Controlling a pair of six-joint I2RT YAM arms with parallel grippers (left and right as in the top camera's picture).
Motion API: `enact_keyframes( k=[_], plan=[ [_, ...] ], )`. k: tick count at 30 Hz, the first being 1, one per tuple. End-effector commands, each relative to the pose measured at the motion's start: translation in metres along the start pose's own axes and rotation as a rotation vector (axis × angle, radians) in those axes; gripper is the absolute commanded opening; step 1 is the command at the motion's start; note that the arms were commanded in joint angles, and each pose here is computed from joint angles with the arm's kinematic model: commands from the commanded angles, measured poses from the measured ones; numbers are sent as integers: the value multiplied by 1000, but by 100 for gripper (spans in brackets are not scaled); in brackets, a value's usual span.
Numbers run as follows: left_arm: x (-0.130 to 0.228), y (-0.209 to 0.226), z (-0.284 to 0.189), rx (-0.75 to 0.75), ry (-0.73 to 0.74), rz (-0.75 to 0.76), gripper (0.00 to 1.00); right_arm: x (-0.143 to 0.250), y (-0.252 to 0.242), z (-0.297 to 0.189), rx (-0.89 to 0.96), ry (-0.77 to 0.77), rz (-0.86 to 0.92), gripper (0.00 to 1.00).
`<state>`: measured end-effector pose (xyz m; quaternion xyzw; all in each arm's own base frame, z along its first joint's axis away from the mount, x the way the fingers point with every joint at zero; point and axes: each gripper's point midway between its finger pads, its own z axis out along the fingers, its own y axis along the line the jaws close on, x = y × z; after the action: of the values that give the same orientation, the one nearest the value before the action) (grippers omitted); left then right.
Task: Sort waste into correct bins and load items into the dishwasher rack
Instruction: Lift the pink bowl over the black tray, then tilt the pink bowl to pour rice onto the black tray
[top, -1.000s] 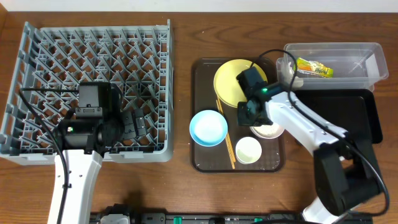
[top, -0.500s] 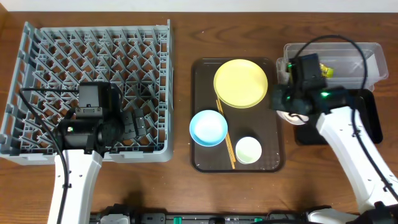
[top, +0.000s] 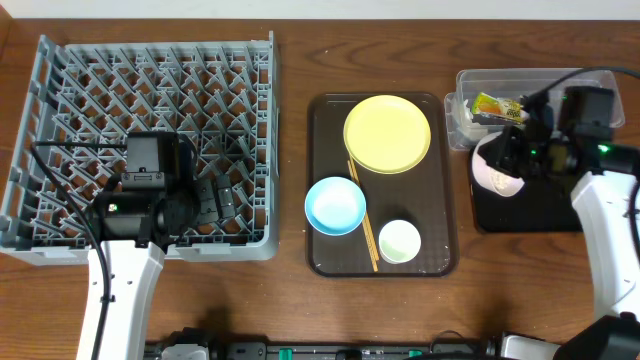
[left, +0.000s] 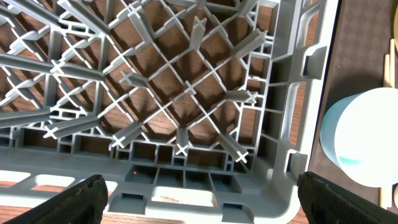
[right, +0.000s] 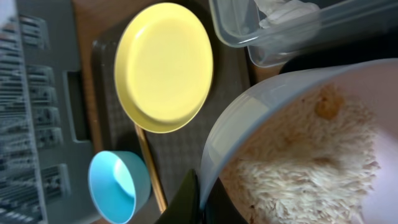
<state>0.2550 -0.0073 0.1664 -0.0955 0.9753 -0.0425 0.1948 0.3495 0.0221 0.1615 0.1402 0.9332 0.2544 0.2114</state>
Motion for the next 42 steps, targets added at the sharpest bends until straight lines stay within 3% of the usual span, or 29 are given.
enact_keyframes(
  k=[1, 17, 42],
  plan=[
    [-2, -2, -2, 5, -6, -5, 99, 8, 0, -5, -153, 17, -23, 1],
    [-2, -2, -2, 5, -6, -5, 99, 22, -33, -10, -559, -183, -30, 1],
    [-2, -2, -2, 5, -5, -5, 99, 20, -26, -53, -820, -381, -244, 1]
  ],
)
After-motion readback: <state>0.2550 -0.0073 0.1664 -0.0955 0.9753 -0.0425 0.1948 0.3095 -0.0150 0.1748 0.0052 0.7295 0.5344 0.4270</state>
